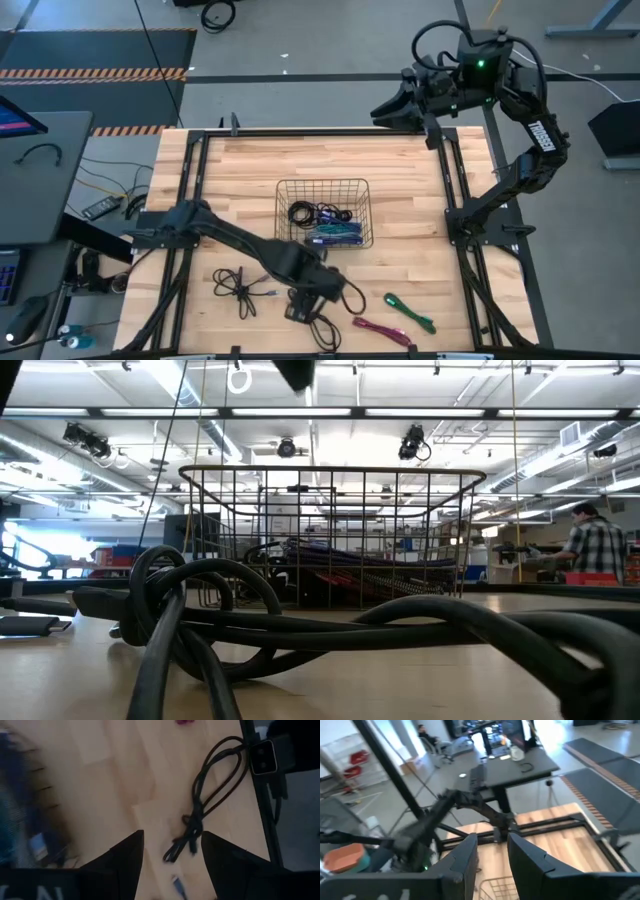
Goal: Pick and place USB-C Cables
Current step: Put the black charger cable into the wire basket
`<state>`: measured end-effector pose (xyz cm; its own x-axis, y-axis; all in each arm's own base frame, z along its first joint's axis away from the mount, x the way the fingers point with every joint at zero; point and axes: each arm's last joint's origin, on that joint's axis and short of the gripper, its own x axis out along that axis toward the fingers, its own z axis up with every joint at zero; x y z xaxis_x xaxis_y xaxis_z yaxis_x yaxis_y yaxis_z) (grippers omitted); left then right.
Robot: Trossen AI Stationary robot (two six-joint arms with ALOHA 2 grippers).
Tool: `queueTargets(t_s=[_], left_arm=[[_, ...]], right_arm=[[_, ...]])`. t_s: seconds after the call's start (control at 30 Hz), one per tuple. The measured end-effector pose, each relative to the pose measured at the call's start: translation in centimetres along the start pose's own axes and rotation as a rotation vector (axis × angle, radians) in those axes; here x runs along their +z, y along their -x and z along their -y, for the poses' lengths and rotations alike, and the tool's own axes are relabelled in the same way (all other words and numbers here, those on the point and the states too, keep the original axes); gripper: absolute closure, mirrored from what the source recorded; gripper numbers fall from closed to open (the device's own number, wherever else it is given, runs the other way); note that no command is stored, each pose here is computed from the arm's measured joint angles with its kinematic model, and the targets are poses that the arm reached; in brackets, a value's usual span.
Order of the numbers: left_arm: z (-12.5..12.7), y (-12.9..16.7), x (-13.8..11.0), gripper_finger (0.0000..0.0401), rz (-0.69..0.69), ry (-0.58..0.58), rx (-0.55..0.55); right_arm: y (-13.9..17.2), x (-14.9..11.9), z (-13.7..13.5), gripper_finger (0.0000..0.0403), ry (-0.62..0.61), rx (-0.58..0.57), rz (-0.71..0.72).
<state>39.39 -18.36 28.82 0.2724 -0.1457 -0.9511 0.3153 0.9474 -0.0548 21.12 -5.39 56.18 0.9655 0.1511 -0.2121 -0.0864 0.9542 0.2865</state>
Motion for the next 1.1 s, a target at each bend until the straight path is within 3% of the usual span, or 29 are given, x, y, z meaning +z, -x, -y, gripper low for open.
queueTargets(t_s=[0.3, 0.83, 1.1], left_arm=[[2.6, -6.3, 0.9, 0.0195, -0.038, 0.050, -0.060], [3.1, -11.5, 0.4, 0.0195, -0.140, -0.055, -0.050], [3.3, -12.0, 0.4, 0.0195, -0.146, -0.073, -0.065]], right_arm=[[0.0, 0.1, -0.2, 0.0289, 0.017, 0.073, 0.002], [0.0, 0.1, -0.3, 0.0289, 0.039, 0.087, 0.000], [0.0, 0.1, -0.3, 0.0288, 0.049, 0.087, 0.001]])
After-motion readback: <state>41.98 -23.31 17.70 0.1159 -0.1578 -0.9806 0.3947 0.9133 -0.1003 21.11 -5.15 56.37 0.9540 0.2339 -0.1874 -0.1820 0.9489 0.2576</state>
